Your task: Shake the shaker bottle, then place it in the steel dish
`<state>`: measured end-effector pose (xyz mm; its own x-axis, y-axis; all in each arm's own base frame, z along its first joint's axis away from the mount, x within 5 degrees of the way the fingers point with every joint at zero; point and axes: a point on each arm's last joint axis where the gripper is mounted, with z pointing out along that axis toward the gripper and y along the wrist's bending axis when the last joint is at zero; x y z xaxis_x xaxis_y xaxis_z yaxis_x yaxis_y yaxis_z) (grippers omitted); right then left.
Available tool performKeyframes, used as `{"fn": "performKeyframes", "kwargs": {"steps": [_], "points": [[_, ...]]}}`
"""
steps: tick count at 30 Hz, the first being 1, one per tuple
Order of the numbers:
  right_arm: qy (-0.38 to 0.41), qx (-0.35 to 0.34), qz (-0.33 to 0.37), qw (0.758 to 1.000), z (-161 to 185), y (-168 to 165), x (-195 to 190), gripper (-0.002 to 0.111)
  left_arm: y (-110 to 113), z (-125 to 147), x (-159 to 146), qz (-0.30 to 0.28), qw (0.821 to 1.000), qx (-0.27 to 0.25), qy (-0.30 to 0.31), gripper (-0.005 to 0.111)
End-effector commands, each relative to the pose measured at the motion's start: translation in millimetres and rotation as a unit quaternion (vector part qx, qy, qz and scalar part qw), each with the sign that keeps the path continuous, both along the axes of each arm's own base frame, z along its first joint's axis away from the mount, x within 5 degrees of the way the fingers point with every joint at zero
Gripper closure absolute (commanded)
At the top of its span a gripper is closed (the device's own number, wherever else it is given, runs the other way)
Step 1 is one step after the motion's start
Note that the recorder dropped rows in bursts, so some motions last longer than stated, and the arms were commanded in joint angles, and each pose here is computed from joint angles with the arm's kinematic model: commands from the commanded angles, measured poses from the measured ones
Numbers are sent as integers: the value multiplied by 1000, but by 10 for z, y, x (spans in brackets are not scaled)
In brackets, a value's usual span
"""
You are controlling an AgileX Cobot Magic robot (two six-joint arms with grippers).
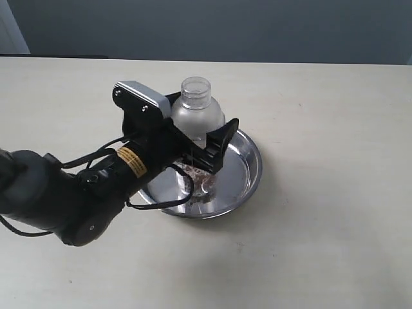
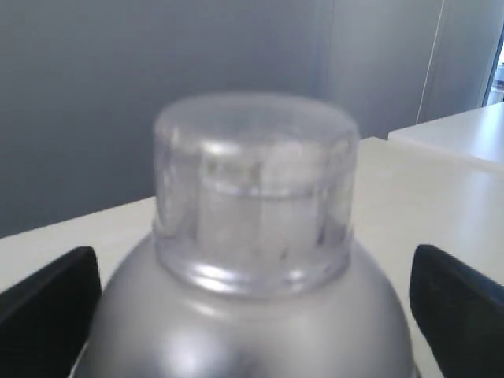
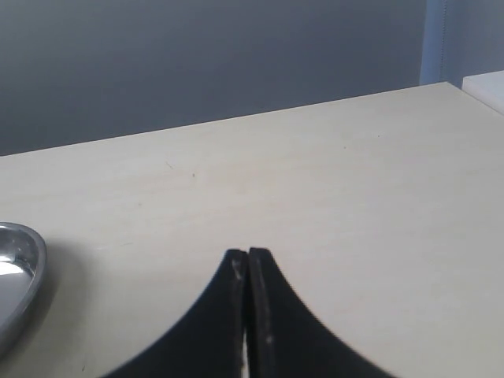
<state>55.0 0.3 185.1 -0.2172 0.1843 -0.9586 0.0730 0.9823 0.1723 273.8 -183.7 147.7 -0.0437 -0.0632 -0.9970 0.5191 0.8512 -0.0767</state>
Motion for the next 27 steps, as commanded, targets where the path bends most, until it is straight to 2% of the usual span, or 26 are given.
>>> {"fn": "performKeyframes", "kwargs": {"steps": [1,8,11,13,15,18,19,22,24,27], "points": [[-6,-2,-3,1000,7,-4,-1,109,32,244,-23,10,999,-8,-40,2],[-6,-2,-3,1000,7,-4,-1,109,202,682,-146,52,994,33,-94,2],[-6,-2,-3,1000,7,-4,-1,109,314,910,-216,80,992,49,-81,12],[-6,-2,-3,1000,7,-4,-1,109,379,1052,-283,88,991,66,-79,29],[-6,-2,-3,1000,7,-4,-1,109,432,1169,-356,88,991,74,-72,55],[-6,-2,-3,1000,7,-4,-1,109,495,1293,-446,87,991,80,-65,99],[-6,-2,-3,1000,7,-4,-1,109,523,1338,-476,91,990,84,-66,106],[-6,-2,-3,1000,7,-4,-1,109,652,1423,-539,129,987,80,-45,106],[-6,-2,-3,1000,7,-4,-1,109,750,1461,-574,163,985,59,-21,106],[-6,-2,-3,1000,7,-4,-1,109,858,1466,-608,206,978,-7,31,106]]}}
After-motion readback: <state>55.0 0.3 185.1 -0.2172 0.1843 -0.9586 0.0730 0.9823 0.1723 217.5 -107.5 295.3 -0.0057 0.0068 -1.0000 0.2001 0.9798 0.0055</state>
